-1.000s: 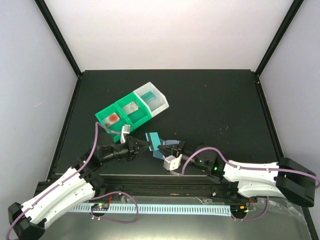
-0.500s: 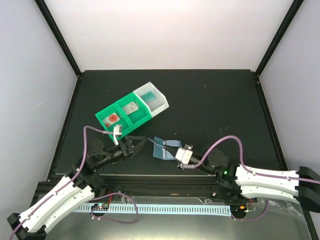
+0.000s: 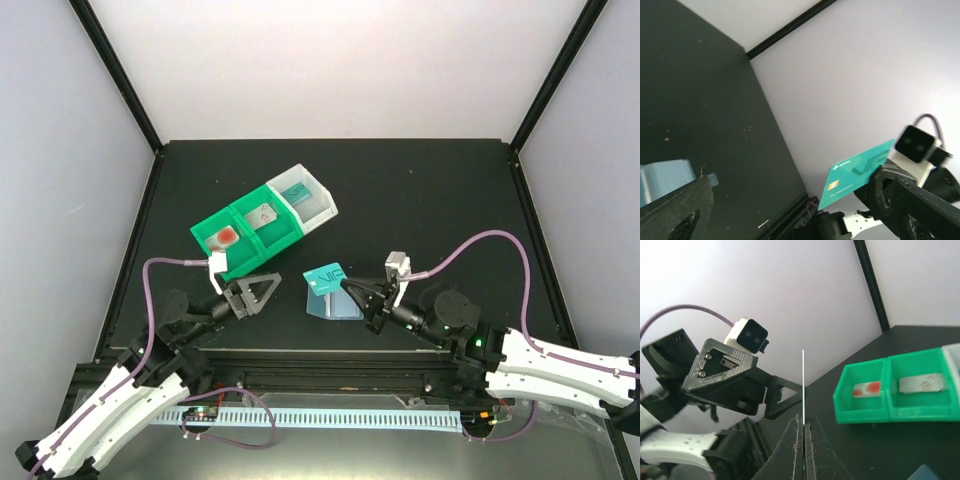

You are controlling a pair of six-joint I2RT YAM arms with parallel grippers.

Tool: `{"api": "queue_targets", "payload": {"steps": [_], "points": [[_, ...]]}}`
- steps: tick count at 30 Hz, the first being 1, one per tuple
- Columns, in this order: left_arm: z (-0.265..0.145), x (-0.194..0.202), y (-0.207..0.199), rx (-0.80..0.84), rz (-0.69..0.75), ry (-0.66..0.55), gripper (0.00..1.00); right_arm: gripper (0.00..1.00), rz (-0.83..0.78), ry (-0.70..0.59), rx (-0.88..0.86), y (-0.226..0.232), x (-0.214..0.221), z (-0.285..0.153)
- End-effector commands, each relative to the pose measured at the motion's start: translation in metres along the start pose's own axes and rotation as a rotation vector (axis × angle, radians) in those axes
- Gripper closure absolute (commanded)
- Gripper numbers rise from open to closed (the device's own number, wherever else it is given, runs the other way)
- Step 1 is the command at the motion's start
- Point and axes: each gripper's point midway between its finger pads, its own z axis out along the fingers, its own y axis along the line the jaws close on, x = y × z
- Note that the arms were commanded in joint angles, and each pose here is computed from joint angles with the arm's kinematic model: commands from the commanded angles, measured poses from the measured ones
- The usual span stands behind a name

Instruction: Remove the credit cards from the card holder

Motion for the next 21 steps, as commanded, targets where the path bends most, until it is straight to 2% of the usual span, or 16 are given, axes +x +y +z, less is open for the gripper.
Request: {"api": "queue_targets", "payload": {"steps": [1, 6, 11, 16, 21], "points": [[-0.006, -0.006, -0.036, 0.155, 0.094, -0.016, 0.02, 0.99, 0.333, -0.020, -0.066, 0.014, -0.013, -0.002], [-0.006, 0.006, -0.046, 0.245, 0.093, 0.041, 0.04, 0.99, 0.575, -0.078, -0.036, 0.007, -0.024, 0.003], [-0.008, 0.008, -0.052, 0.298, 0.061, 0.047, 0.09, 0.99, 0.659, -0.104, -0.103, 0.019, -0.037, 0.011], [-0.003, 0.011, -0.052, 0.329, 0.023, 0.063, 0.24, 0.99, 0.732, -0.119, -0.128, 0.023, -0.042, 0.023], [-0.003, 0.015, -0.059, 0.380, 0.000, 0.090, 0.51, 0.99, 0.761, -0.103, -0.130, 0.026, -0.042, 0.030]]}}
